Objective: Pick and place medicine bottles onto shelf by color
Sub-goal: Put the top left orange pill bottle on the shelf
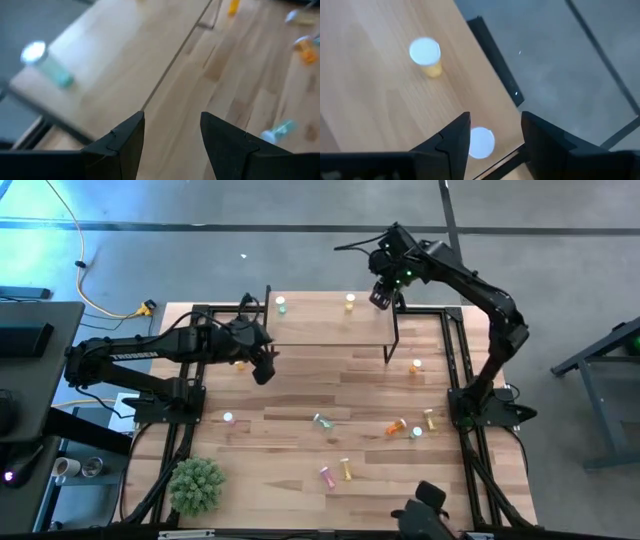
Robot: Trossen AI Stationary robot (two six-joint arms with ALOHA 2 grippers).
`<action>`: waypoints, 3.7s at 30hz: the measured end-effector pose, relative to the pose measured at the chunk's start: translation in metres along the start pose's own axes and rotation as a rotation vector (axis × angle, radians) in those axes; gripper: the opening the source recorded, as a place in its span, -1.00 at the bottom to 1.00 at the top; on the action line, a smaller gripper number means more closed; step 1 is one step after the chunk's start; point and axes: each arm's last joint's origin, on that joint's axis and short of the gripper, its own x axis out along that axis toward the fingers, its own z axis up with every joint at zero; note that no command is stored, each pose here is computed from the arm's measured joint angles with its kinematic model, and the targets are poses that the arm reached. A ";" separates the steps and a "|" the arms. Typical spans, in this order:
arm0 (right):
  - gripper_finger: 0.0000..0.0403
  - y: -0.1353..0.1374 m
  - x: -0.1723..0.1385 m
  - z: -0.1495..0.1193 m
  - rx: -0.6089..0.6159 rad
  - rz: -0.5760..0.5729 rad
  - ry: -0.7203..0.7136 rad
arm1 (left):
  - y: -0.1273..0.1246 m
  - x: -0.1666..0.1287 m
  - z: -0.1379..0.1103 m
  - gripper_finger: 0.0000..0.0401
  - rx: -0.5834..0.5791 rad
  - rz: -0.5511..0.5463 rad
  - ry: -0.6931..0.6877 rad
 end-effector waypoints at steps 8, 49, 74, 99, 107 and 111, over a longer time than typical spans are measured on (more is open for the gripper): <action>-0.17 0.001 -0.036 -0.004 -0.021 -0.028 -0.090 | 0.005 -0.002 -0.020 -0.08 -0.107 0.078 0.196; -0.17 0.002 -0.051 -0.009 -0.036 -0.033 -0.105 | 0.027 0.045 -0.108 -0.08 -0.691 0.491 0.361; -0.17 0.002 -0.051 -0.009 -0.043 -0.034 -0.106 | 0.040 0.081 -0.117 -0.08 -0.735 0.635 0.483; -0.17 0.002 -0.051 -0.009 -0.043 -0.033 -0.105 | 0.045 0.090 -0.118 -0.44 -0.721 0.619 0.525; -0.17 0.002 -0.051 -0.009 -0.043 -0.033 -0.105 | 0.045 0.088 -0.118 -0.43 -0.685 0.601 0.529; -0.17 0.002 -0.051 -0.009 -0.043 -0.033 -0.105 | 0.046 0.081 -0.108 -0.44 -0.682 0.577 0.495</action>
